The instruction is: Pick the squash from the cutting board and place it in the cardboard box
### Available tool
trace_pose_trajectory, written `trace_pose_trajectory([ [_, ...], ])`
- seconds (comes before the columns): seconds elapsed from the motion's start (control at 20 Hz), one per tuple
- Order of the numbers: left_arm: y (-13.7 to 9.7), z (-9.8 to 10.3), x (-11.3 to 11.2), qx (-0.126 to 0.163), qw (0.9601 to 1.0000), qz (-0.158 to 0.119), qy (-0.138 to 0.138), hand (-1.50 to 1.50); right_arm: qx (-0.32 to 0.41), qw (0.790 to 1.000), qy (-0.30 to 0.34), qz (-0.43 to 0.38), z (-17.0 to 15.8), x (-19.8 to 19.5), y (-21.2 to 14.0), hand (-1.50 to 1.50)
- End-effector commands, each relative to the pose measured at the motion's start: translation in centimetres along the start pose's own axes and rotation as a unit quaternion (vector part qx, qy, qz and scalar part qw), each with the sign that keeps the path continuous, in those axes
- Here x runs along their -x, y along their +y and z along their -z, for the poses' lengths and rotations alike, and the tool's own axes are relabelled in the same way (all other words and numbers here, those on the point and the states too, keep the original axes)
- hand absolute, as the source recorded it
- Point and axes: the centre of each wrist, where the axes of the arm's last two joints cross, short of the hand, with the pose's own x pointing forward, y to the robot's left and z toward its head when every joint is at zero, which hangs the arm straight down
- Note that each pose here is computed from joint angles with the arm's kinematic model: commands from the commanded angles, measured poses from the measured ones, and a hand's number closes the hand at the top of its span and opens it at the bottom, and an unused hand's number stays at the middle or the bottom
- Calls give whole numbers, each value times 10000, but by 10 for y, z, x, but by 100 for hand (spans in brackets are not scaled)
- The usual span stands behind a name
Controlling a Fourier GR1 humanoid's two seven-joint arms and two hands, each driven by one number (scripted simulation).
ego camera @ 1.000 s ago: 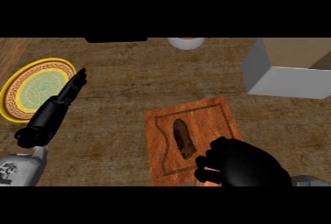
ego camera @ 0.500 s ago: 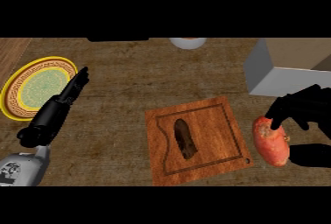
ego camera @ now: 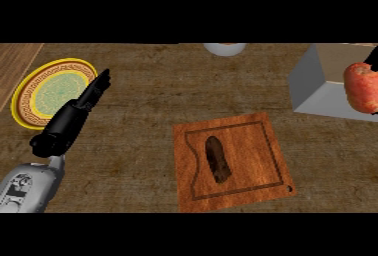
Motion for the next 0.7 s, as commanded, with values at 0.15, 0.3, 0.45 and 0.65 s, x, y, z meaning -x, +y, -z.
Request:
trace_pose_trajectory([
  [0.15, 2, -1, -4, 135, 9998, 66, -94, 0, -964, 9901, 677, -764, 16, 47, 3, 150],
  [0.3, 13, 5, -7, 129, 9999, -34, -50, 0, -1795, 9764, 939, -744, -3, 68, 1, 150],
  [0.45, -13, 4, -3, 89, 9999, 24, -84, 0, -2050, 9718, 864, -780, 16, 75, -6, 150],
  [0.65, -7, 6, -2, 207, 9996, -32, -191, 0, -2584, 9531, 1151, -1074, -6, 100, -18, 150],
])
